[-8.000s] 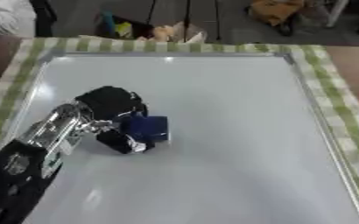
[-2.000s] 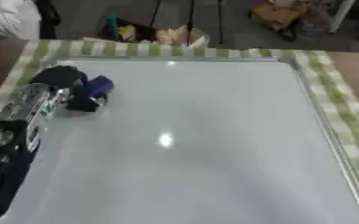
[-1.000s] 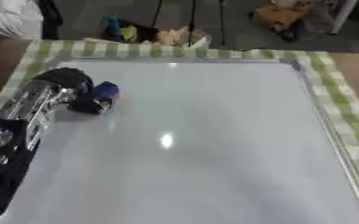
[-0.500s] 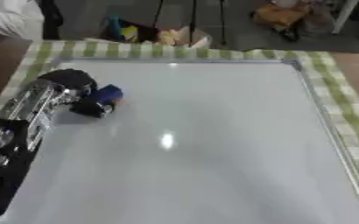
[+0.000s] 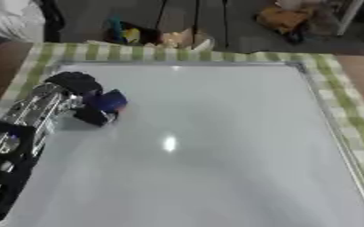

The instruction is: Wipe the whiteboard clean with a brush.

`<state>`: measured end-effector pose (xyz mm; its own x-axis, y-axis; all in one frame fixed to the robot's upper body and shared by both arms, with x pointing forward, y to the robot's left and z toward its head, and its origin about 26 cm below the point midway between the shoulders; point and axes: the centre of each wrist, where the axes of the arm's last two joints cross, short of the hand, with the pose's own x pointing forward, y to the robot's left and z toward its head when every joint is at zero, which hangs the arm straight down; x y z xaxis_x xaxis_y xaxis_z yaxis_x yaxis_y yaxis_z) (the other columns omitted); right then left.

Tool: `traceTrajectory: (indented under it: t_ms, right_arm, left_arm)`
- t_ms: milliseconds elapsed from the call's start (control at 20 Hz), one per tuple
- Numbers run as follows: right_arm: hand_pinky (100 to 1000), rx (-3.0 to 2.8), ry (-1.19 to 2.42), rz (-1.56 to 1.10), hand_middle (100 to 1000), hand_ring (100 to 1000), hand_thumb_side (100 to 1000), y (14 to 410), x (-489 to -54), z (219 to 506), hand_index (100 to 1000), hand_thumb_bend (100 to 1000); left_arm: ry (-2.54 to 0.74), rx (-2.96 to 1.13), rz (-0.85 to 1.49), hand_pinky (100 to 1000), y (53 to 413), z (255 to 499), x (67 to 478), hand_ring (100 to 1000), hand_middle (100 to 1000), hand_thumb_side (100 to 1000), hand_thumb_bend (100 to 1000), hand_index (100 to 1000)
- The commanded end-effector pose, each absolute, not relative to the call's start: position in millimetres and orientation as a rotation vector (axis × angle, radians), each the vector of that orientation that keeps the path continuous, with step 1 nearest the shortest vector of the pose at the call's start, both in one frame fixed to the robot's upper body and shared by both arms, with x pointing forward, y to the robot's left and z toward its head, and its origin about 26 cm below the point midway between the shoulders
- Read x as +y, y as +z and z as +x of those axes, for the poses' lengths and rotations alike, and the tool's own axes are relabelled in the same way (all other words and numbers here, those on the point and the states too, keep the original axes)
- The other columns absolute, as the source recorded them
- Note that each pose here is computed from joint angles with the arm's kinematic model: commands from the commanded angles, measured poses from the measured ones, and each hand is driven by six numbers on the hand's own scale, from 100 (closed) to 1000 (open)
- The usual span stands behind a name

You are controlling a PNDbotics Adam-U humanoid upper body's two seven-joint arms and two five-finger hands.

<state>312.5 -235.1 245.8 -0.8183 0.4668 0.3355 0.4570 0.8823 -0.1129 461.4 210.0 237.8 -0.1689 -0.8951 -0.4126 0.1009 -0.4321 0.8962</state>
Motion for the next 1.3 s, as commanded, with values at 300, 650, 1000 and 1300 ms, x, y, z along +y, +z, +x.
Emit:
traceTrajectory:
  t_ms: [300,650,1000,1300]
  right_arm:
    - [845,-2.715,0.025,-0.681,660,923,1000,251,-237,310,854,100]
    - [845,-2.715,0.023,-0.681,660,923,1000,250,-237,310,854,100]
    - [845,-2.714,0.022,-0.677,659,924,1000,250,-237,310,855,100]
    - [846,-2.711,0.024,-0.670,659,924,1000,249,-237,310,855,100]
  left_arm:
    - [-1.658,-0.929,1.406,155,212,466,216,375,453,820,201,674]
    - [-1.558,-0.918,1.401,146,210,470,230,370,449,824,176,670]
    - [-1.486,-0.944,1.353,132,215,471,238,363,440,869,100,668]
    - [-1.416,-0.960,1.309,126,222,472,243,360,440,837,139,666]
